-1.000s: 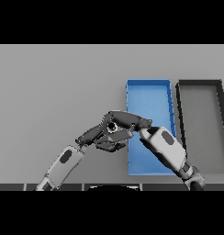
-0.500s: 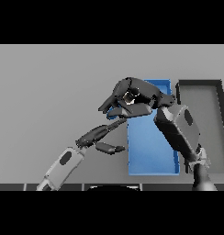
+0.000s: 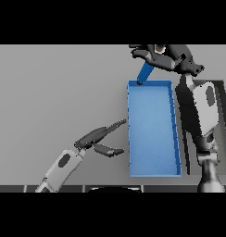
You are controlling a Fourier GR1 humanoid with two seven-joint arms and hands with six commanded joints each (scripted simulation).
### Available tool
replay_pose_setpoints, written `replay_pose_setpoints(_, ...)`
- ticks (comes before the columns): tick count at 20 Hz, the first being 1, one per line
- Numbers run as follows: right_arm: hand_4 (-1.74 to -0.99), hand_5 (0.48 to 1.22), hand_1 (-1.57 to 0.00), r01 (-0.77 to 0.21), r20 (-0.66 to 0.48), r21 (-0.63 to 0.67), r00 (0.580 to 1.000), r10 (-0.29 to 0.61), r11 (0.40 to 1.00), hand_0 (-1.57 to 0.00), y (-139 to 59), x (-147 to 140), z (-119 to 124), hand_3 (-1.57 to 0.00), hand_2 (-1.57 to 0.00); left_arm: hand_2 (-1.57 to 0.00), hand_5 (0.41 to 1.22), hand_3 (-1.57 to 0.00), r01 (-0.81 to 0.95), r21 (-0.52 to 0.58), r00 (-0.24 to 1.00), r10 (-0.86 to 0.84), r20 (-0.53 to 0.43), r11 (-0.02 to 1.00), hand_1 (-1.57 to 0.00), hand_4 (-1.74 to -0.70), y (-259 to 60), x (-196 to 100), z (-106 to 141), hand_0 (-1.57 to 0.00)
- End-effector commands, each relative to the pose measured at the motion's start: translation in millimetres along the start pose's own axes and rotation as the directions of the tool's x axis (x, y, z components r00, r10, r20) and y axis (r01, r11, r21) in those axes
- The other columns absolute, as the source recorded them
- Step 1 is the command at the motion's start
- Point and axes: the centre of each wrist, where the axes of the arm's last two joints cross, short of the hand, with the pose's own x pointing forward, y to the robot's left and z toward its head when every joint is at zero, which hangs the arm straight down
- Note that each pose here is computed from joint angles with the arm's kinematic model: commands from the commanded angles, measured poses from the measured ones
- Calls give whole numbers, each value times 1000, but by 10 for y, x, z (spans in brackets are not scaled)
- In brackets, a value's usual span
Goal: Pick up the blue pipe and place it into the blue bin.
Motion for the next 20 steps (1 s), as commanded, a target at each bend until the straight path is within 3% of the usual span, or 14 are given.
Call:
replay_pose_setpoints(1,-1739,1124,-1571,11,-31,-35,999,-12,999,-1571,-98,-83,28,-1571,-1571,1,489,1,-2,2,1000,2,-4,1000,1,-906,-8,5,-23,1)
replay_pose_setpoints(3,-1740,1117,-1571,25,-115,-115,993,-38,993,-1571,-275,-369,151,-1571,-1571,1,489,1,3,5,1000,-3,-3,1000,1,-898,34,17,-53,1)
replay_pose_setpoints(7,-1740,1120,-1571,27,-285,-212,955,-89,977,-1571,-333,-857,386,-1571,-1571,1,474,1,-8,2,1000,8,-18,1000,1,-890,12,0,-35,1)
replay_pose_setpoints(12,-1741,1122,-1571,37,-485,-296,855,-183,954,-1571,-342,-1413,676,-1571,-1571,1,463,1,-5,5,1000,5,1,1000,1,-881,3,-12,-24,1)
replay_pose_setpoints(16,-1591,1114,-1571,1,-628,-291,754,-192,957,-1571,-320,-1789,934,-1571,-1571,1,460,1,-10,11,1000,10,-8,1000,1,-884,13,-5,-20,1)
replay_pose_setpoints(17,-1599,1110,-1571,-8,-667,-294,718,-199,956,-1571,-307,-1892,960,-1330,-1571,1,457,1,-14,12,1000,14,-16,1000,1,-885,6,-7,-43,1)
replay_pose_setpoints(18,-1547,1133,-1459,-14,-702,-316,675,-224,949,-1563,-323,-1953,971,-1122,-1393,1,455,1,-18,11,1000,18,-20,1000,1,-886,-16,-22,-47,1)
replay_pose_setpoints(20,-1455,1164,-933,13,-749,-343,600,-282,939,-1045,-306,-2051,974,-718,-891,1,454,1,-15,7,1000,15,-5,1000,1,-885,-38,7,-36,1)
